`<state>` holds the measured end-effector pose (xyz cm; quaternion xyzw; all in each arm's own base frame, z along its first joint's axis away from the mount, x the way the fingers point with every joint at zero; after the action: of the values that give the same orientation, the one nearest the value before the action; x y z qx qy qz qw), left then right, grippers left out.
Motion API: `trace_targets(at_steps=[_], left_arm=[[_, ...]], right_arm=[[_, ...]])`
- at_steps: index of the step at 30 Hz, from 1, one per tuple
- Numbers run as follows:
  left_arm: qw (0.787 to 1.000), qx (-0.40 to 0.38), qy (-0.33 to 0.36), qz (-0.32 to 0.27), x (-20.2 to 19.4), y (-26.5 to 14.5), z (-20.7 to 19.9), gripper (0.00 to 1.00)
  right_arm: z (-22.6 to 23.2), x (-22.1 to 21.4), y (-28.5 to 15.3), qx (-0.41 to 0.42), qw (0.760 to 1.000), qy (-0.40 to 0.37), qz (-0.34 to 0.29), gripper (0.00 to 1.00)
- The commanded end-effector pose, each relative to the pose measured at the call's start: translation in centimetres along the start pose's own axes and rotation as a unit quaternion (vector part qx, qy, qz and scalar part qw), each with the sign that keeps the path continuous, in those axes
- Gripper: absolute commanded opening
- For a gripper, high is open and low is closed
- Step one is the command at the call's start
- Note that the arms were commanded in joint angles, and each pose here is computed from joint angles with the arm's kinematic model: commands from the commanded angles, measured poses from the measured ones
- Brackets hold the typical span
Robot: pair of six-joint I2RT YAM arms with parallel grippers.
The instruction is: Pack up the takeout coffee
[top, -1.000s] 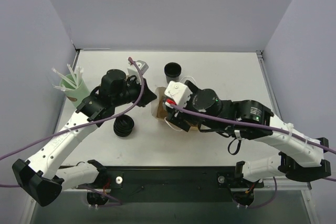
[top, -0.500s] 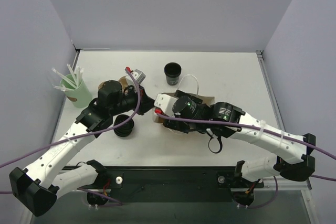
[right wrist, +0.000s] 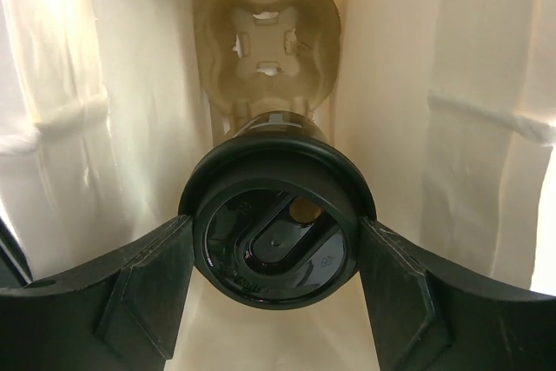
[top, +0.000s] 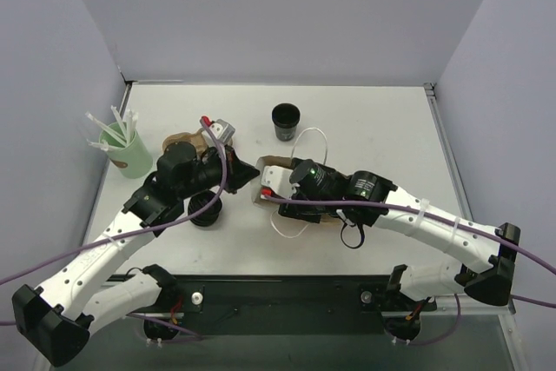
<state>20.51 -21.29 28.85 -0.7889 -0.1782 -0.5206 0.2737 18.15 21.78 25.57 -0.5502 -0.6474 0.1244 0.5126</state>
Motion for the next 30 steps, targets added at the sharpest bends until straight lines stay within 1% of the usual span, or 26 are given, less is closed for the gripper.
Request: trace_targets(at_steps=[1, 4, 5, 6, 9, 12, 13, 16, 22, 24, 26, 30], left_arm=[[0.992, -0.020, 0.063, -0.108, 2.5, -1.1, -1.2, 0.00], [0.983, 0.008, 0.110, -0.146, 3.5, -1.4, -0.5, 0.00], [0.982, 0.032, 0.116, -0.148, 3.9, -1.0, 0.2, 0.00], [0.979, 0.038, 0.128, -0.151, 4.3, -0.9, 0.4, 0.00], [0.978, 0.031, 0.149, -0.144, 4.1, -0.7, 0.3, 0.00], [0.975, 0.042, 0.163, -0.147, 3.5, -0.9, 0.6, 0.00], [0.975, 0.045, 0.165, -0.142, 2.7, -0.7, 0.9, 0.00], [0.973, 0.052, 0.171, -0.148, 2.9, -0.6, 1.3, 0.00], [0.980, 0.030, 0.152, -0.124, 0.8, -0.2, 1.2, 0.00], [0.982, 0.032, 0.145, -0.114, 0.2, -0.4, 1.3, 0.00], [0.983, 0.037, 0.142, -0.107, 0.0, -0.3, 1.6, 0.00], [0.985, 0.030, 0.137, -0.098, -0.5, 0.1, 1.8, 0.00]], right_arm=[[-1.0, 0.3, 0.0, -0.014, 1.000, -0.020, -0.015, 0.42], [-2.6, 1.5, 0.1, -0.033, 0.999, 0.002, -0.031, 0.42], [-2.9, 1.6, 0.2, -0.037, 0.999, 0.001, -0.033, 0.42], [-3.2, 1.6, 0.5, -0.040, 0.999, 0.000, -0.030, 0.41], [-3.2, 1.1, 2.0, -0.042, 0.999, -0.022, -0.018, 0.41], [-3.1, 1.0, 3.1, -0.032, 0.999, -0.032, -0.021, 0.41], [-3.3, 1.0, 3.5, -0.033, 0.999, -0.032, -0.022, 0.41], [-3.8, 1.2, 3.8, -0.036, 0.999, -0.027, -0.025, 0.41], [-4.3, 0.1, 4.9, -0.033, 0.999, -0.024, -0.032, 0.40], [-4.9, 0.2, 5.2, -0.033, 0.998, -0.023, -0.049, 0.41], [-5.1, -0.5, 5.9, -0.021, 0.998, -0.036, -0.054, 0.40], [-5.3, -0.4, 6.4, -0.005, 0.993, -0.071, -0.093, 0.40]])
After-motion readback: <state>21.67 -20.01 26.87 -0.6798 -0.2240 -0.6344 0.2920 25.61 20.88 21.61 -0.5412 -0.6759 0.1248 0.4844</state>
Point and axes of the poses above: each gripper's point midway between its finger pads, its own y axis out along the fingers, its own z axis along the line the jaws close on, x = y × z, the point moved 5 cm from there along -y, back along the fingers, and after that the axes turned 9 degrees about y, right-handed, at the moved point
